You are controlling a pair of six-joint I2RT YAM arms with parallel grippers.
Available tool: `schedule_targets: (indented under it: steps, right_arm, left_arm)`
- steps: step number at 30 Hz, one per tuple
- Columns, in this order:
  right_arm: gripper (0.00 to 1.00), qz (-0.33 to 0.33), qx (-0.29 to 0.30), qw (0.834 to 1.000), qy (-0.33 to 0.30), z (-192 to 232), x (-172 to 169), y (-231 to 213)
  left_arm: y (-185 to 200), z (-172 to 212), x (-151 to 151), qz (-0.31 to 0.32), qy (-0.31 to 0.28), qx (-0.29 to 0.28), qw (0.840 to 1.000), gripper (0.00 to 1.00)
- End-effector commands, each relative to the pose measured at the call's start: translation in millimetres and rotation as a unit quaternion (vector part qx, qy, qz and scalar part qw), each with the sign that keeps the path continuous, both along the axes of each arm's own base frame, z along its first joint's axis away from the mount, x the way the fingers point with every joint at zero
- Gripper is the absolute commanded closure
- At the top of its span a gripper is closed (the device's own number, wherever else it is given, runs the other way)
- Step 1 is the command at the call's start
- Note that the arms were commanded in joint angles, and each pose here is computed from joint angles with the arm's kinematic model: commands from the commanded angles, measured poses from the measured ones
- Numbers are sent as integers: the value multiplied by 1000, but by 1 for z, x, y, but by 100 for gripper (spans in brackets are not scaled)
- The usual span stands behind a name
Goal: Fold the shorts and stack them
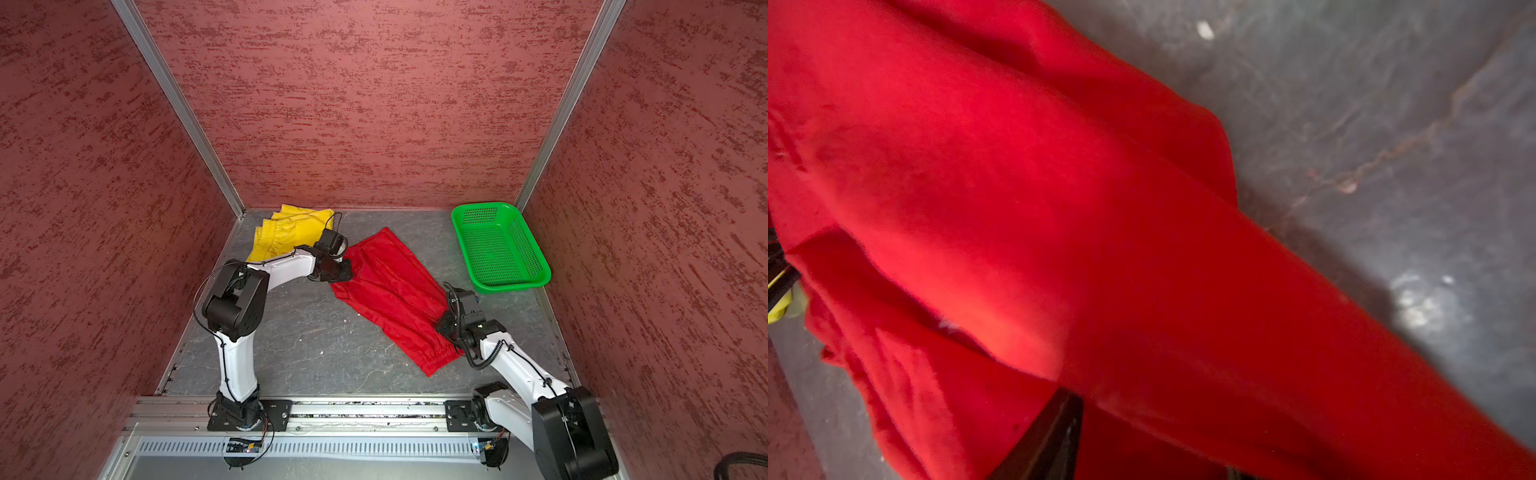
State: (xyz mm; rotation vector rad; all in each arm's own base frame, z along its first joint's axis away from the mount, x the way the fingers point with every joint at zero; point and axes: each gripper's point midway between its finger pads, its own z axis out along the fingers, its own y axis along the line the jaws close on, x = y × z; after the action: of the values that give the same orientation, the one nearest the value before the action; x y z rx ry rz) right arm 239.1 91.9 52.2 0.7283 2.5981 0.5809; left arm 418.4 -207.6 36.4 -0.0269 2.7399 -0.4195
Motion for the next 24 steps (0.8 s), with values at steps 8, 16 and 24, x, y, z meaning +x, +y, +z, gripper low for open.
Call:
schedule_targets:
  steps: [8,16,24]
  right_arm:
    - [41,62,32,992,-108,106,31,-16]
    - [38,7,65,993,-99,89,41,-59]
    - [32,-29,73,993,-93,77,37,-75]
  left_arm:
    - [-140,140,-108,-372,-255,-65,890,28]
    - [-230,95,-273,-684,-325,-57,650,15]
    - [-259,52,-316,-755,-334,-56,562,14]
